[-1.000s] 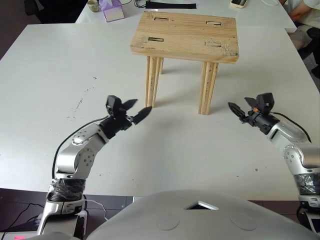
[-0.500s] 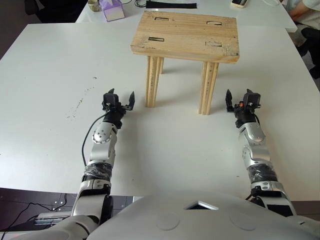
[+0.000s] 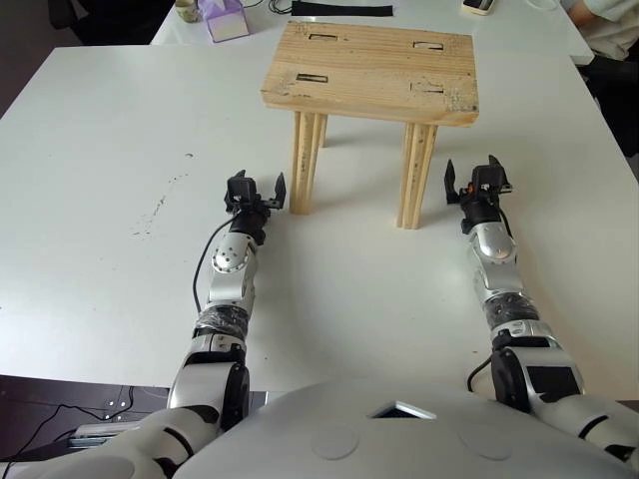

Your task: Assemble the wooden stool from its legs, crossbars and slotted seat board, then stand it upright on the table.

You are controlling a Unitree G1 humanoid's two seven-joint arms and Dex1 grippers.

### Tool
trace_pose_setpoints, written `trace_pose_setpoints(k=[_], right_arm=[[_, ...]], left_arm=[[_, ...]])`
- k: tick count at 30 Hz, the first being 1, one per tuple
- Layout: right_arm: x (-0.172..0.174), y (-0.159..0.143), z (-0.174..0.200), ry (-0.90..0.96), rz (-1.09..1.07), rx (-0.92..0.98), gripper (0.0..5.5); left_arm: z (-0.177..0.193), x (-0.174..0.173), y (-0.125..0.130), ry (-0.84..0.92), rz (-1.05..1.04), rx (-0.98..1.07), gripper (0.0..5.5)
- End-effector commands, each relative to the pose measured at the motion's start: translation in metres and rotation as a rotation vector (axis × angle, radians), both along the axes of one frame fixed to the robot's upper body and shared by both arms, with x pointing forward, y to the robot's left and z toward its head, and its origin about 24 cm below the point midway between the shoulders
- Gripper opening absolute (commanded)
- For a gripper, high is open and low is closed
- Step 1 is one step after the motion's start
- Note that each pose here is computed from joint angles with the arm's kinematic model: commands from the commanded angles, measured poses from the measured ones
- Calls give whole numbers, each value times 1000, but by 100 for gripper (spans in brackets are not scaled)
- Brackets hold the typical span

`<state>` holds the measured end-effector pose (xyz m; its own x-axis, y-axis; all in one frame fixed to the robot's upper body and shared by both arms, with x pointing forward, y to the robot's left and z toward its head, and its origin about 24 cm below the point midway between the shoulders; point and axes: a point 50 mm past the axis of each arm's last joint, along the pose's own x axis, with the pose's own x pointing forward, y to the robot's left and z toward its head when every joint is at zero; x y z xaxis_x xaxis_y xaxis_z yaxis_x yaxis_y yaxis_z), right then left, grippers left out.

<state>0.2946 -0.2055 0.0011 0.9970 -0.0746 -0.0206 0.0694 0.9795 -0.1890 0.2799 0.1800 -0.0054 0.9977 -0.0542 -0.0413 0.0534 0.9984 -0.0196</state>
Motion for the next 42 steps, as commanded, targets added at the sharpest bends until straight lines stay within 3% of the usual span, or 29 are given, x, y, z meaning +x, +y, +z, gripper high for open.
trace_pose_setpoints(k=[1,13,17,24,32,42], right_arm=[[10,6,-2,27,-20,14,403],[17,16,-1,32,26,-37,403],[20,14,-4,78,-51,87,403],[19,14,-5,77,-134,104,403],[29,52,3,42,-49,105,403],[32,32,7,29,-130,85,403]], left_arm=[[-12,-2,-14,35,36,14,431],[-12,2,-23,12,37,38,431],[-11,3,-24,15,35,33,431],[-6,7,-31,7,-9,27,431],[-6,6,-21,16,0,39,431],[-6,7,-20,12,-11,55,431]])
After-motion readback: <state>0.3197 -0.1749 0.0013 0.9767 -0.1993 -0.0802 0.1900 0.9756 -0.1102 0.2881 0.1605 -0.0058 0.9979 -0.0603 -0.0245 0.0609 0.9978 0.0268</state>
